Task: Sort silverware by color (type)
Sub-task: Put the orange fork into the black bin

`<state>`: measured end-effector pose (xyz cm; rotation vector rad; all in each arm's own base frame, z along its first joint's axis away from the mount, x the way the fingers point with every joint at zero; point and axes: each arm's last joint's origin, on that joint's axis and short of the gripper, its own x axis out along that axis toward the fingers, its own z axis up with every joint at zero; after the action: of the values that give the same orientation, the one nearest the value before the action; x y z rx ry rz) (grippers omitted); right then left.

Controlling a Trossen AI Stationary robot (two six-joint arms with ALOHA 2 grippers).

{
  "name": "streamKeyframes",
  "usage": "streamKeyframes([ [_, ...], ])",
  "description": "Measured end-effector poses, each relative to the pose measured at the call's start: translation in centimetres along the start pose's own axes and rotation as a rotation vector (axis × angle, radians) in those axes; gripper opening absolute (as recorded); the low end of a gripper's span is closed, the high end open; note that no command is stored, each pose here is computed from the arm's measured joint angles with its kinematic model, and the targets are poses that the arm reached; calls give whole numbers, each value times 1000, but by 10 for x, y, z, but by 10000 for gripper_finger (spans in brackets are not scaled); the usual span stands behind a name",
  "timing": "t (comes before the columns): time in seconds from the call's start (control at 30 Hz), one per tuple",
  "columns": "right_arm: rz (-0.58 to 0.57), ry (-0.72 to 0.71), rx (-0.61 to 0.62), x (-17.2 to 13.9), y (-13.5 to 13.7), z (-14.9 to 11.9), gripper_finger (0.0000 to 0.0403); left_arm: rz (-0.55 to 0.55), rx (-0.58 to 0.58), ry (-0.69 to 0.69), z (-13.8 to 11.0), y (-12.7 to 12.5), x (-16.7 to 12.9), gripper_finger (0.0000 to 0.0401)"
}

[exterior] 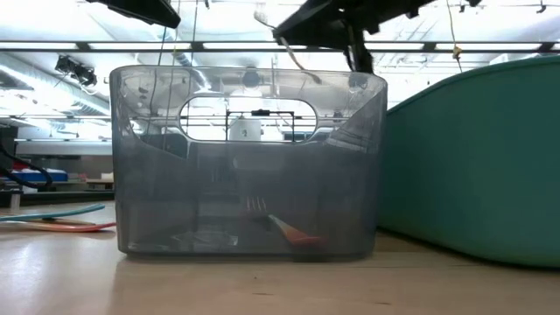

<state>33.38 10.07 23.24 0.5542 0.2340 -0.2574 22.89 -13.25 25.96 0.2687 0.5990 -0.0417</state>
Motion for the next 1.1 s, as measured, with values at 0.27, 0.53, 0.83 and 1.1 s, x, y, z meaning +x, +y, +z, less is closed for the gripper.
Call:
streamKeyframes([
  [0.27, 1, 35, -57, 20, 17, -1, 22, -5, 7, 7, -1, -3, -1, 55],
  [0.53, 9, 34, -43, 23, 22, 0, 22, 5, 14, -18, 0, -3, -15, 55],
  [0.83, 31, 6, -11, 27, 27, -8, 22, -5, 12, -46, 2, 1, -28, 55],
  [1.1, 56, 112, 1, 36, 25, -32, 22, -21, -6, -33, 1, 0, -27, 55],
])
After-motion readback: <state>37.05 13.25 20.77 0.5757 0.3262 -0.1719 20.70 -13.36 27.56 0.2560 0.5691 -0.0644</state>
